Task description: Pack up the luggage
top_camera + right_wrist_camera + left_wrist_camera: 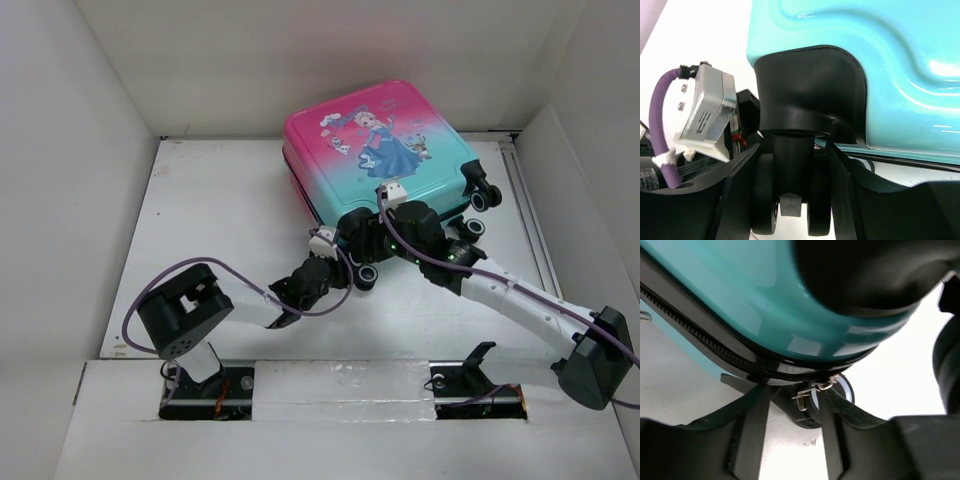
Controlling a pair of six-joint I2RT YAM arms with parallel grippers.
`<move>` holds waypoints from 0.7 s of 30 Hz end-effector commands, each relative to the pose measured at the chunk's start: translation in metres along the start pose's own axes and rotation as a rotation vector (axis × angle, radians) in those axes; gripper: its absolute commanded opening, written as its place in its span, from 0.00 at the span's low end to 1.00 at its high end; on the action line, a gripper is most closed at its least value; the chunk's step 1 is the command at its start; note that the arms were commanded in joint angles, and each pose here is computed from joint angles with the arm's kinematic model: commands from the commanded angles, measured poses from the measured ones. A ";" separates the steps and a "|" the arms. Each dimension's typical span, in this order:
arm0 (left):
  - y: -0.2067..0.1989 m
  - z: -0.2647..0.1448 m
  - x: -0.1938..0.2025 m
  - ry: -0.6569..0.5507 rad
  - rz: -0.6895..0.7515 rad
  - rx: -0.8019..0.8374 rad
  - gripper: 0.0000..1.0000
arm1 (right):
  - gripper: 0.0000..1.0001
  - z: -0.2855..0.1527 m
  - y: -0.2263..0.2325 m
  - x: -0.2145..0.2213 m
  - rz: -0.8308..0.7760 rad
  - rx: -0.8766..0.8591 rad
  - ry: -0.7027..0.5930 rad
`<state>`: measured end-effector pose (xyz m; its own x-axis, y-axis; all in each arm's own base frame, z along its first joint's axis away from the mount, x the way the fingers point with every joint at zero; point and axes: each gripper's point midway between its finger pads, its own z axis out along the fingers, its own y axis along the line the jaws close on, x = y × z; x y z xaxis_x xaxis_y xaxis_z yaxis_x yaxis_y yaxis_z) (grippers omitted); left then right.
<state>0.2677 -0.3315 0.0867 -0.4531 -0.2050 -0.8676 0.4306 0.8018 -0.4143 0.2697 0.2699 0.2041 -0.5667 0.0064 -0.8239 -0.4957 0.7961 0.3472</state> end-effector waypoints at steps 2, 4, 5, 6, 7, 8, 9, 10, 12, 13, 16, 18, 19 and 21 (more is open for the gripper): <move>-0.039 -0.002 -0.078 -0.270 -0.074 0.107 0.34 | 0.17 0.000 0.003 -0.011 -0.023 -0.030 -0.037; -0.038 -0.002 -0.077 -0.275 -0.076 0.110 0.24 | 0.08 -0.001 0.002 -0.009 -0.023 -0.030 -0.037; -0.039 -0.003 -0.079 -0.282 -0.079 0.114 0.20 | 0.03 -0.004 0.003 -0.011 -0.023 -0.033 -0.046; -0.038 -0.004 -0.078 -0.286 -0.081 0.117 0.15 | 0.00 -0.003 0.001 -0.006 -0.023 -0.029 -0.036; -0.041 -0.006 -0.084 -0.301 -0.097 0.127 0.01 | 0.00 -0.005 0.002 -0.009 -0.023 -0.033 -0.044; -0.036 -0.007 -0.081 -0.300 -0.096 0.112 0.00 | 0.00 -0.005 0.000 -0.010 -0.022 -0.020 -0.049; -0.035 -0.009 -0.080 -0.298 -0.095 0.112 0.00 | 0.00 -0.006 -0.004 -0.008 -0.009 -0.012 -0.050; -0.036 -0.010 -0.082 -0.306 -0.099 0.116 0.00 | 0.00 -0.009 -0.005 -0.012 -0.009 -0.003 -0.068; -0.029 -0.018 -0.083 -0.316 -0.103 0.099 0.00 | 0.00 -0.011 -0.009 -0.006 -0.009 0.009 -0.063; -0.026 -0.018 -0.079 -0.307 -0.099 0.094 0.00 | 0.00 -0.011 -0.009 -0.006 -0.009 0.010 -0.063; -0.018 -0.021 -0.077 -0.307 -0.097 0.067 0.00 | 0.00 -0.016 -0.011 -0.010 -0.005 0.014 -0.075; -0.011 -0.026 -0.072 -0.297 -0.091 0.049 0.00 | 0.00 -0.017 -0.012 -0.008 -0.005 0.013 -0.076; -0.005 -0.027 -0.068 -0.295 -0.088 0.030 0.00 | 0.00 -0.017 -0.012 -0.008 -0.005 0.013 -0.076; 0.004 -0.034 -0.066 -0.301 -0.098 0.003 0.00 | 0.00 -0.018 -0.014 -0.003 -0.005 0.022 -0.055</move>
<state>0.2525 -0.3256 0.1107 -0.3829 -0.2853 -0.8786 0.4817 0.7499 -0.4534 0.2668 0.2628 0.2080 -0.5434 0.0398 -0.8386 -0.4990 0.7879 0.3607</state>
